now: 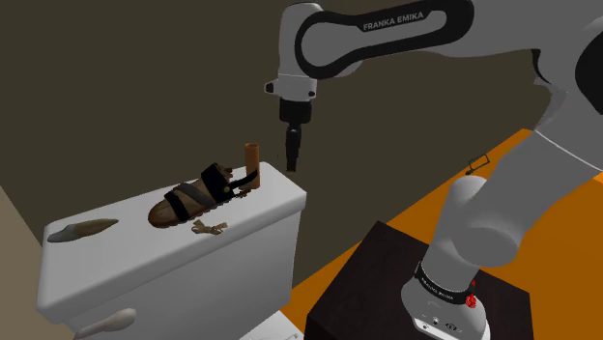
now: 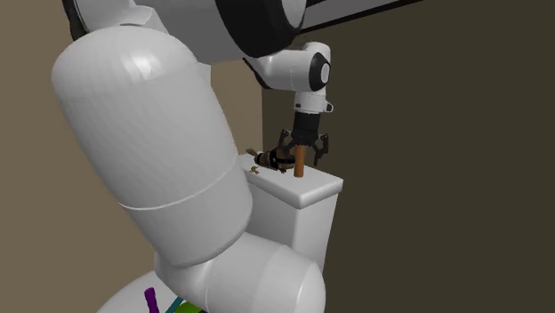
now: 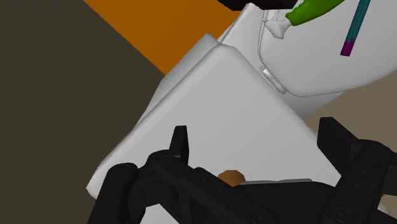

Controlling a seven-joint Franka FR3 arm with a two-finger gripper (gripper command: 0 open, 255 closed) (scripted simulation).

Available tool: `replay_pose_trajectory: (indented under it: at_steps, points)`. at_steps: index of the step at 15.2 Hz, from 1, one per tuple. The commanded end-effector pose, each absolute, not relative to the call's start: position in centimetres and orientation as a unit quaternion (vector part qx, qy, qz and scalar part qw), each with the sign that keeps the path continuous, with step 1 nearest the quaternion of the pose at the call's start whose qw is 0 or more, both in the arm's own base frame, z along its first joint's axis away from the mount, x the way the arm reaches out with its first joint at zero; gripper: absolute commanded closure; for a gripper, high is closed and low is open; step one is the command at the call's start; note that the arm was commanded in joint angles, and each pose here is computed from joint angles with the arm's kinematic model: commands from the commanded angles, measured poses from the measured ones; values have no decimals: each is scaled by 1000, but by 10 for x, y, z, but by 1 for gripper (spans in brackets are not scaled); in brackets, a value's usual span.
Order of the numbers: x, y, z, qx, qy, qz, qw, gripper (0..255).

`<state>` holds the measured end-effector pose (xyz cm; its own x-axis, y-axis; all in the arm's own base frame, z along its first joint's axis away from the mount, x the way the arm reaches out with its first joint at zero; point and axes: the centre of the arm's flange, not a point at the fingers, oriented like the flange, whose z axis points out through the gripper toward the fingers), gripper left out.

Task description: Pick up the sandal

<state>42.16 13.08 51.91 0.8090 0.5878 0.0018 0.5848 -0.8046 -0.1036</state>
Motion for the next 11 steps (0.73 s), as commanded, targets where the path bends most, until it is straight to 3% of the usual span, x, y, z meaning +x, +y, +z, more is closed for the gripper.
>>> replay_pose_trajectory:
  at_steps: [1, 11]
  points:
    - [435, 152, 515, -939, -340, 4, 53, 0]
    - [473, 264, 517, -870, -486, -50, 67, 0]
